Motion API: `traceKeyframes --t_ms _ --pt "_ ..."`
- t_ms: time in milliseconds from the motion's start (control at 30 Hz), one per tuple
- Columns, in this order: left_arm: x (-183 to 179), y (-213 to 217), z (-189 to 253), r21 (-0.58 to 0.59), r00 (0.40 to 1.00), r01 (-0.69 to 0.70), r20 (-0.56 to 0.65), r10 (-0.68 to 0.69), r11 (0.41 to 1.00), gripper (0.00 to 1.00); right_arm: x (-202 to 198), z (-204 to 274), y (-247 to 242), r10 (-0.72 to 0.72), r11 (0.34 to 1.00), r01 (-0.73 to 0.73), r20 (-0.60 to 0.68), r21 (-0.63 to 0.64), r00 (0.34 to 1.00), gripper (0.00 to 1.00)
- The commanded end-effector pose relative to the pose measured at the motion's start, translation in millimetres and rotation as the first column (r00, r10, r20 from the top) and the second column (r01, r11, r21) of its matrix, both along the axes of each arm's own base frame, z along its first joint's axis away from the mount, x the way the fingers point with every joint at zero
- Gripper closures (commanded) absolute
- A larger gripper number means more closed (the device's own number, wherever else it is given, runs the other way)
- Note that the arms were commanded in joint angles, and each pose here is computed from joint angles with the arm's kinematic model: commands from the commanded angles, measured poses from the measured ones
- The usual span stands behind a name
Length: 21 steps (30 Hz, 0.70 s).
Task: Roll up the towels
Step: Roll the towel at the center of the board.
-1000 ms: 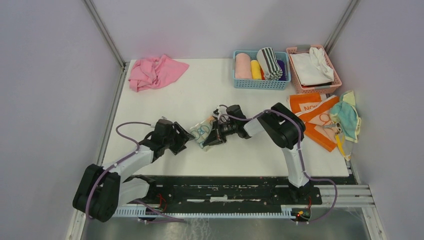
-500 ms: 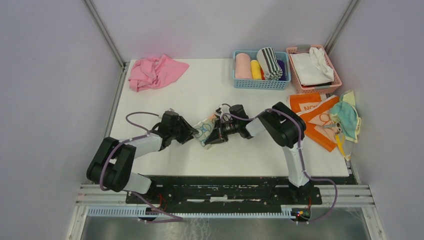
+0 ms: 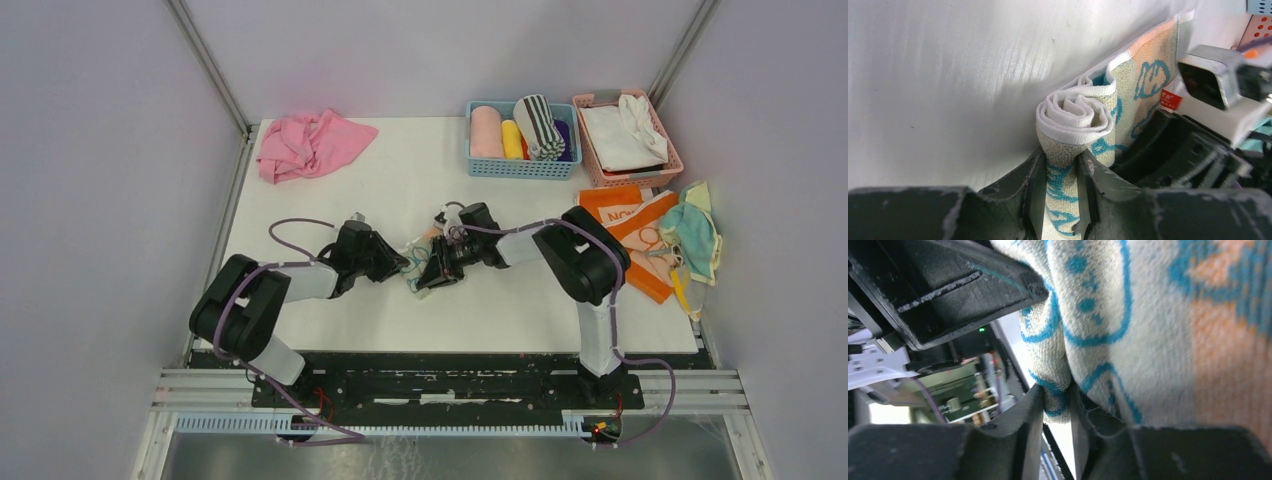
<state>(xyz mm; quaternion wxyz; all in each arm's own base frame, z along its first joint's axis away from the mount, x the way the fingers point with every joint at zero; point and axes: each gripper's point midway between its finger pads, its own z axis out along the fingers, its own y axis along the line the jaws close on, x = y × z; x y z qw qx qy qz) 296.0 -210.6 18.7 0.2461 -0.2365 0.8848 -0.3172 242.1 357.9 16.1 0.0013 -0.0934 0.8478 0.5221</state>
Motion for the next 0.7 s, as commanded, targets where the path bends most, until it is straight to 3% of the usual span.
traceKeyframes --t_ms 0,167,333,567,667 --pt "-35 34 -55 0.173 0.982 -0.054 -0.169 0.084 0.983 0.67 -7 -15 -38 0.014 0.962 0.028 0.151 -0.271 0.988 0.63" --pt "-40 39 -59 0.189 0.977 -0.075 -0.182 0.11 0.979 0.68 3 31 -51 0.119 0.904 0.087 0.441 -0.42 0.89 0.49" --pt "-39 40 -55 0.198 0.976 -0.087 -0.177 0.123 0.976 0.68 11 60 -50 0.256 0.817 0.233 0.694 -0.527 0.673 0.41" --pt "-43 39 -53 0.193 0.974 -0.096 -0.186 0.132 0.976 0.68 2 80 -9 0.396 0.783 0.331 0.832 -0.527 0.389 0.41" --pt "-44 39 -52 0.192 0.973 -0.098 -0.187 0.134 0.977 0.68 -1 76 5 0.463 0.757 0.351 0.831 -0.552 0.308 0.43"
